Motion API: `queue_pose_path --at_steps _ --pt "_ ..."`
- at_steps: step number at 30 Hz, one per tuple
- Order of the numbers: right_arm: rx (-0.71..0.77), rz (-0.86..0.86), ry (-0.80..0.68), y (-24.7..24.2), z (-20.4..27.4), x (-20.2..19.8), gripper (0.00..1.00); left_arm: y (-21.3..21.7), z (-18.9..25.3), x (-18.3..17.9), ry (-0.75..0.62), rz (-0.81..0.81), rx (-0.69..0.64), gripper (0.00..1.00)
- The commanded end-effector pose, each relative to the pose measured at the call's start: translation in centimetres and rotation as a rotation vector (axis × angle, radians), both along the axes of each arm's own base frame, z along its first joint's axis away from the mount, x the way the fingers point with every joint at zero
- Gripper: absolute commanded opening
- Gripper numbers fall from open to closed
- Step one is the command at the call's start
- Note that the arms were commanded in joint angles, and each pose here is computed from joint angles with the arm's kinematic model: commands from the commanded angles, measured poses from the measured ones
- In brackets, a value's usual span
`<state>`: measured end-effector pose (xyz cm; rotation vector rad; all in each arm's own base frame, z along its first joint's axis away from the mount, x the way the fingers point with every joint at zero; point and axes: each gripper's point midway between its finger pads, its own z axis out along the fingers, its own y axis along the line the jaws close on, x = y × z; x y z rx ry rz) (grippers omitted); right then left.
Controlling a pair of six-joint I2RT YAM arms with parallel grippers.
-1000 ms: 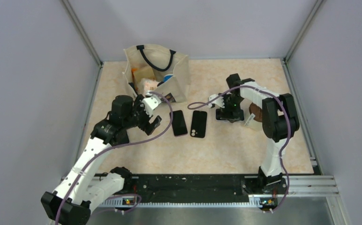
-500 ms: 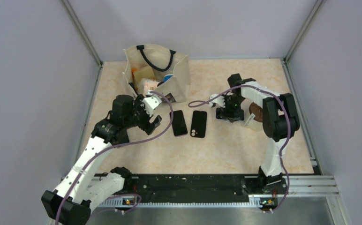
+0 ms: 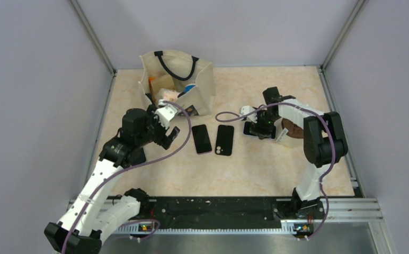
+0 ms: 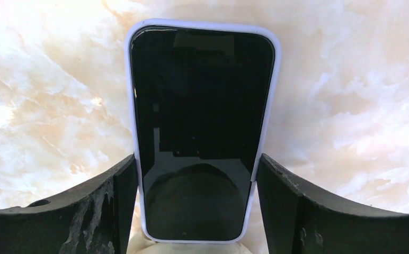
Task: Take the phone out of the phone case
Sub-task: Pick up the phone at the center of the board.
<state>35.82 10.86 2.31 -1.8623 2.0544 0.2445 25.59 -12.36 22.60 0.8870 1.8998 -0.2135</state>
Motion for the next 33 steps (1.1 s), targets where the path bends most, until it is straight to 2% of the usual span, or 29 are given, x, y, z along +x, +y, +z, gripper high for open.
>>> queue_pose_path --at_steps 1,10,22,30,33 --pt "0.142 -0.027 0.074 2.3 -0.5 -2.9 0.26 0.3 3.6 1.5 -0.103 0.084 -0.078 0.89" --pt "0.285 -0.057 0.021 4.3 2.6 -3.3 0.11 0.1 3.8 2.5 -0.095 0.122 -0.117 0.89" --pt "0.423 -0.080 -0.024 5.9 6.1 -4.2 0.05 -2.5 3.4 4.0 -0.030 0.085 -0.217 0.89" --pt "0.565 -0.075 -0.166 8.6 13.1 -4.2 0.05 -6.7 3.5 4.6 0.120 -0.008 -0.386 0.87" --pt "0.602 -0.061 -0.215 10.1 15.4 -4.6 0.05 -8.9 4.0 4.7 0.223 -0.059 -0.477 0.87"
